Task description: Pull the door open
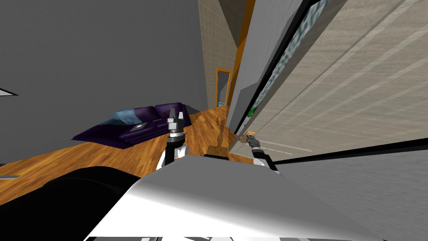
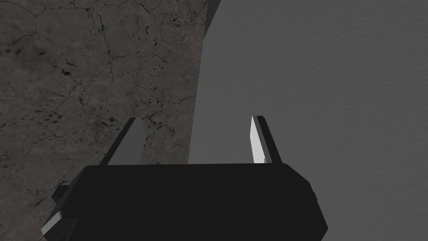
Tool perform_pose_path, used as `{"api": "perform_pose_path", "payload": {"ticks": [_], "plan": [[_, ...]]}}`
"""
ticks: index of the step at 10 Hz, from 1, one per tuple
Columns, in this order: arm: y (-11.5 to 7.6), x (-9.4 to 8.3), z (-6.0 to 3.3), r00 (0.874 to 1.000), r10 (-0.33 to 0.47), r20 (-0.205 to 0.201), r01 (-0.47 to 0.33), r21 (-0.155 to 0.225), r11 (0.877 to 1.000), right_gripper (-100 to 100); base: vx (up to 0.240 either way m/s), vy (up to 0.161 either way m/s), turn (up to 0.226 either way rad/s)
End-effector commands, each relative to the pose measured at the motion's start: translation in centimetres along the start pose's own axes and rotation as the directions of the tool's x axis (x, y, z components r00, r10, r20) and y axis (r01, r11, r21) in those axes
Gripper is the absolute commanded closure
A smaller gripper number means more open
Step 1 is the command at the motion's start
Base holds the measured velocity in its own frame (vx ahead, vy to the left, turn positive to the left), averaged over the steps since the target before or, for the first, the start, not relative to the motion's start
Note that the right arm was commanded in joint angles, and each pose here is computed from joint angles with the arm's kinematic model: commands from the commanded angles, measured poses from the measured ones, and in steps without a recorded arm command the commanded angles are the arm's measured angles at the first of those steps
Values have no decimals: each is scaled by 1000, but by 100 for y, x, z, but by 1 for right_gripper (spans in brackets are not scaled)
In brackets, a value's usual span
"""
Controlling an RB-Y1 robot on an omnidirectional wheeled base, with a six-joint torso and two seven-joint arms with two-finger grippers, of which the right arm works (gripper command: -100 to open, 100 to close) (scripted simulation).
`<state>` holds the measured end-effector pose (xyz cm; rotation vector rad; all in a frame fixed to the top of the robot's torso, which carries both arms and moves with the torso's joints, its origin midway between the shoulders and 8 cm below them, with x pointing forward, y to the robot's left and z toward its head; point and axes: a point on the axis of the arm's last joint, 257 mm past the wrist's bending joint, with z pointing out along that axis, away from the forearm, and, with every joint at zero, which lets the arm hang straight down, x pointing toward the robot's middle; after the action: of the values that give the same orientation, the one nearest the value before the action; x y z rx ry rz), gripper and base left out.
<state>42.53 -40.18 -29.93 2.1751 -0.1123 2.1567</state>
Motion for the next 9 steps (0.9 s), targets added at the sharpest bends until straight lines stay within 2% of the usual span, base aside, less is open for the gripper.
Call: {"api": "perform_pose_path", "payload": {"ticks": [1,6,9], "plan": [[0,0,0,1000,0,0,0,0,1000,100,-71,-22,22],[-30,-1,-77,1000,0,-1,0,33,999,100,-167,-59,119],[-47,15,-123,1000,1,-5,-1,55,998,100,-221,-66,141]]}}
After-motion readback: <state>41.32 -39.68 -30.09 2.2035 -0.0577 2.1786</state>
